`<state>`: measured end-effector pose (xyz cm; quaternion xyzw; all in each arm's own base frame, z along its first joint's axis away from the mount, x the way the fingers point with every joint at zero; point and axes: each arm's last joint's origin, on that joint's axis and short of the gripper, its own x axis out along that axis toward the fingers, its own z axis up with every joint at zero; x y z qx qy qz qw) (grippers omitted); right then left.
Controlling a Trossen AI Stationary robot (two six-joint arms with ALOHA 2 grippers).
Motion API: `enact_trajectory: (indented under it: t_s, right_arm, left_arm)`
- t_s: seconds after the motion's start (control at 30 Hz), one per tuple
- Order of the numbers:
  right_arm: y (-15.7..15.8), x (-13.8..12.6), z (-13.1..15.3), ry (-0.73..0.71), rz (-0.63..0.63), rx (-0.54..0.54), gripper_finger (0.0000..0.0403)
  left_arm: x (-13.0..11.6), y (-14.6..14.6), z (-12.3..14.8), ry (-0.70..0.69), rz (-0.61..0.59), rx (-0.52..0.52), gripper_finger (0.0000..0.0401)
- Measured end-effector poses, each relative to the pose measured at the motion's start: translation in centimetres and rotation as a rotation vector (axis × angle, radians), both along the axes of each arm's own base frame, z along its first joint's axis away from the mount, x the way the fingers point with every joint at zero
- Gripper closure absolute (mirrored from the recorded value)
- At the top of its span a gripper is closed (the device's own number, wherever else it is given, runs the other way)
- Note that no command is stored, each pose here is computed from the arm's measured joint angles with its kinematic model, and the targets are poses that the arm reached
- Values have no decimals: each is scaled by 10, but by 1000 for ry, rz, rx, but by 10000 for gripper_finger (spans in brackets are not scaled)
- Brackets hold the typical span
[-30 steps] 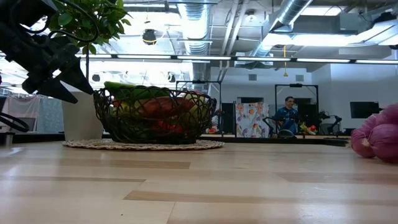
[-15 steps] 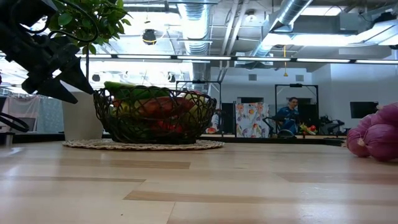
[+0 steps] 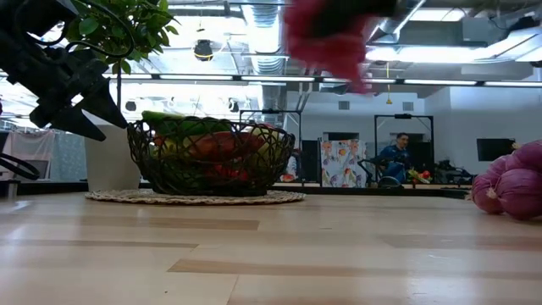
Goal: Build produce basket
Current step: Put the grapes into the wire basket
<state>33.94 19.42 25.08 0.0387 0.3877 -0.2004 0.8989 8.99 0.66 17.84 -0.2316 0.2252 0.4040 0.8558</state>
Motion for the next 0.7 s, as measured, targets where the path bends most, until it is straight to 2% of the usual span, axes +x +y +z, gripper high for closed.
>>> enact_trajectory:
  t_s: [0.1,0.2,0.37,0.5,0.57,0.7]
  right_arm:
    - [-39,38,21,-104,40,-63,349]
    - [-82,69,40,-263,16,-106,348]
    - [-156,98,62,-508,-50,-51,347]
    - [-204,113,59,-642,-145,17,346]
    - [-219,122,52,-708,-149,54,346]
    - [-242,138,33,-755,-175,79,345]
  left_arm:
    - [0,0,0,3,-2,3,33]
    - [0,0,0,5,-3,3,33]
    - [-1,0,-1,20,-4,6,33]
    - [-1,0,-1,20,-4,6,33]
    - [-1,0,-1,21,-4,6,33]
    - [-1,0,-1,25,-5,7,33]
